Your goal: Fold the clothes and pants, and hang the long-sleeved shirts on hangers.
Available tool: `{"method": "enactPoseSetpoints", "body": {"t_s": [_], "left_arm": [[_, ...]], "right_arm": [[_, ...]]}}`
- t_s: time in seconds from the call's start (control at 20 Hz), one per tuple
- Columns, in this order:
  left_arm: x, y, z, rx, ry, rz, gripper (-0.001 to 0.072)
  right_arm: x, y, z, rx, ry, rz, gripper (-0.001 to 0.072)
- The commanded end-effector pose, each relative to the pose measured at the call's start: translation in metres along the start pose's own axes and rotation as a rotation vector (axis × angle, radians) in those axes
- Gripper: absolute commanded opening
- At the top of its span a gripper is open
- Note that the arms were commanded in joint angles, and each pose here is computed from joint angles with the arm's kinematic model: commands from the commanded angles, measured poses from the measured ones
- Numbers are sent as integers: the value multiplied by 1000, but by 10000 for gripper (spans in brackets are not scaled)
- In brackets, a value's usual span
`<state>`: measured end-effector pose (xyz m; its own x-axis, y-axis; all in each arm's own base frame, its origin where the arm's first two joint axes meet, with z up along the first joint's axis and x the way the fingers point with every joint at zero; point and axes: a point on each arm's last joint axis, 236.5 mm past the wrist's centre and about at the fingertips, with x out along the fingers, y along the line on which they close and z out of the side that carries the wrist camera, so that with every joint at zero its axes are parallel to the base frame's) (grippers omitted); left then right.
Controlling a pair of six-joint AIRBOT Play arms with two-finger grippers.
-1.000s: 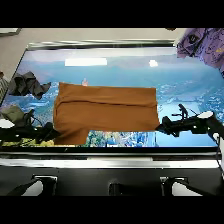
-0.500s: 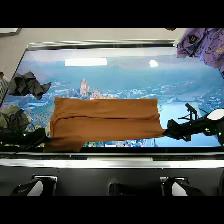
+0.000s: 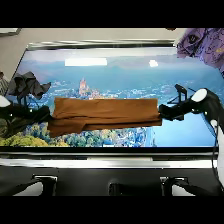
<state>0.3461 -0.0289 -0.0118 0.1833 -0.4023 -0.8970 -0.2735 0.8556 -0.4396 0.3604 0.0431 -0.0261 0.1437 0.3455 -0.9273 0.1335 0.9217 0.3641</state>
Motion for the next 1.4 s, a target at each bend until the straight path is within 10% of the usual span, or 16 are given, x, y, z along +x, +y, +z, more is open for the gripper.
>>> {"method": "enactPoseSetpoints", "body": {"t_s": [0.0, 0.6, 0.7, 0.8, 1.35], "left_arm": [[13, -5, 49, 28, -15, -2, 17], [65, -19, 126, 50, -22, -16, 21], [68, -19, 130, 44, -36, -22, 124], [62, -22, 138, 29, -59, -26, 553], [1, -49, 157, 50, -179, -24, 575]], "right_arm": [[17, -2, 36, -11, -21, -16, 26], [68, -4, 84, 77, -123, 57, 29], [73, -4, 83, 104, -111, 70, 224], [57, -2, 89, 126, -113, 71, 490], [10, -48, 80, 242, 68, 377, 664]]}}
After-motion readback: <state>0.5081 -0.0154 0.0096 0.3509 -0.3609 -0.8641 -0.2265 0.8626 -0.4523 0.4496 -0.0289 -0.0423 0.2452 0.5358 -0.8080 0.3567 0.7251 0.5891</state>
